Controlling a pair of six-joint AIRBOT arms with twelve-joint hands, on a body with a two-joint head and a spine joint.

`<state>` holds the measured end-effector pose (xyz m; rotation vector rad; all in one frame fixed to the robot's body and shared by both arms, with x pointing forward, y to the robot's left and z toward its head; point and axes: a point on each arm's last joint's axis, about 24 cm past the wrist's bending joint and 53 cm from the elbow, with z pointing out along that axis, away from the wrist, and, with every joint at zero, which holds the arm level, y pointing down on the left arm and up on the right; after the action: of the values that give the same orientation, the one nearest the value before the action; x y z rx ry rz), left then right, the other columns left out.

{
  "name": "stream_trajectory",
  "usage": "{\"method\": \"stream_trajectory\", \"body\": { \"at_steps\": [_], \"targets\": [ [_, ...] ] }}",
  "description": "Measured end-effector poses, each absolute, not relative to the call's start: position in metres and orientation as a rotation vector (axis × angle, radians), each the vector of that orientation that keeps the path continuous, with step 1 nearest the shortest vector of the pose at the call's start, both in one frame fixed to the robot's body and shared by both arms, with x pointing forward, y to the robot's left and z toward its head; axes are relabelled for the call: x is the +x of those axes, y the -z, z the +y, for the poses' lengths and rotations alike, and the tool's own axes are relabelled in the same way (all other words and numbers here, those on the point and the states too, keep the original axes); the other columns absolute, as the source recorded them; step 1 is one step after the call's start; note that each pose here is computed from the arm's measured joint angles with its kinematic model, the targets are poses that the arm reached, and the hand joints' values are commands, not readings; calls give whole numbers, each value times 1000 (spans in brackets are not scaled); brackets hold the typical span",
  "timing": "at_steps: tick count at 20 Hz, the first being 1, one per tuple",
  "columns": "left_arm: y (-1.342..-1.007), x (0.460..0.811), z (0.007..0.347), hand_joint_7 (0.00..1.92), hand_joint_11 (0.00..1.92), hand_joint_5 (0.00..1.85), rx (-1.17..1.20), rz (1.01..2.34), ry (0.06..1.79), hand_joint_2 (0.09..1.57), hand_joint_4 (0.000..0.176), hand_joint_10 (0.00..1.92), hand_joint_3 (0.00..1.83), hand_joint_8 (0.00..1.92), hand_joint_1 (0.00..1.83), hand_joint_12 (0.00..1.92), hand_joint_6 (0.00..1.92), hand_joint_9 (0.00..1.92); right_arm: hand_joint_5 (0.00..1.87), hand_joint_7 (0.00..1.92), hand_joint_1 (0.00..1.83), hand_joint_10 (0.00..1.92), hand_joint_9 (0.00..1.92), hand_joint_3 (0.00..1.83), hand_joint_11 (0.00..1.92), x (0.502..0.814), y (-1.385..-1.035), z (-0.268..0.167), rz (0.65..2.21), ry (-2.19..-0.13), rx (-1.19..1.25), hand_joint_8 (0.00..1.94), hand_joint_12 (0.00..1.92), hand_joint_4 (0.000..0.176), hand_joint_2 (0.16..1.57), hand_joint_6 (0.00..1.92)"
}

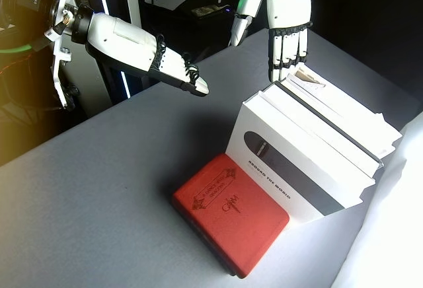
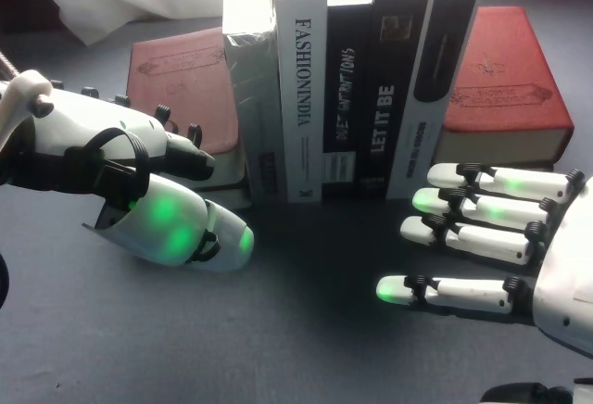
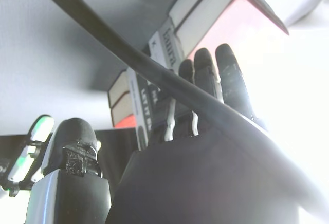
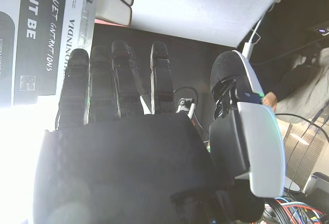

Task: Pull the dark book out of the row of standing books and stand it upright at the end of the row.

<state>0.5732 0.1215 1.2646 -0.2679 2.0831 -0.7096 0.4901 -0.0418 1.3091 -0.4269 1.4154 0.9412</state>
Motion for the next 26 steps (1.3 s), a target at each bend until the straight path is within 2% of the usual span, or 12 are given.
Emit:
{"method": "stream_trajectory", "body": {
  "at_steps": [2,3,9,11,14,18,22,26],
  "targets": [
    [-1265,573,121,34,2,83,-268,2083,710,1083,0,40,179,34,0,83,46,16,4,2,0,21,0,266,0,490,-1309,-42,1416,-940,-426,13,12,0,1018,22],
    [-1264,573,122,35,0,98,-267,2084,707,1165,0,1,13,4,0,115,1,31,0,0,0,0,0,53,0,489,-1310,-43,1410,-941,-422,0,0,0,1140,0],
    [-1264,573,122,74,35,137,-258,2085,702,1189,0,11,10,11,0,141,8,70,0,0,0,0,0,38,0,477,-1321,-42,1357,-959,-403,0,0,0,1145,0],
    [-1264,573,122,85,37,147,-257,2084,701,1185,0,11,7,13,0,144,10,75,4,0,0,0,0,35,0,471,-1336,-45,1282,-948,-389,0,0,0,1146,1],
    [-1264,573,122,85,17,160,-257,2085,702,1189,0,5,7,9,0,142,12,67,27,0,0,0,0,36,0,461,-1377,-60,1100,-924,-313,0,0,0,1158,11],
    [-1264,573,122,71,10,137,-256,2085,701,1186,0,1,4,1,0,148,1,56,17,0,0,0,0,33,0,474,-1397,-84,1020,-856,-181,0,0,0,1166,6],
    [-1264,573,122,91,10,164,-256,2085,701,1198,0,0,1,0,0,153,0,69,26,0,0,0,0,24,0,476,-1405,-84,952,-795,-173,0,0,0,1159,9],
    [-1264,573,122,59,25,116,-252,2085,699,1158,0,7,0,2,0,127,0,50,6,0,0,0,0,13,0,486,-1415,-98,868,-705,-113,0,0,0,1142,0]
  ]
}}
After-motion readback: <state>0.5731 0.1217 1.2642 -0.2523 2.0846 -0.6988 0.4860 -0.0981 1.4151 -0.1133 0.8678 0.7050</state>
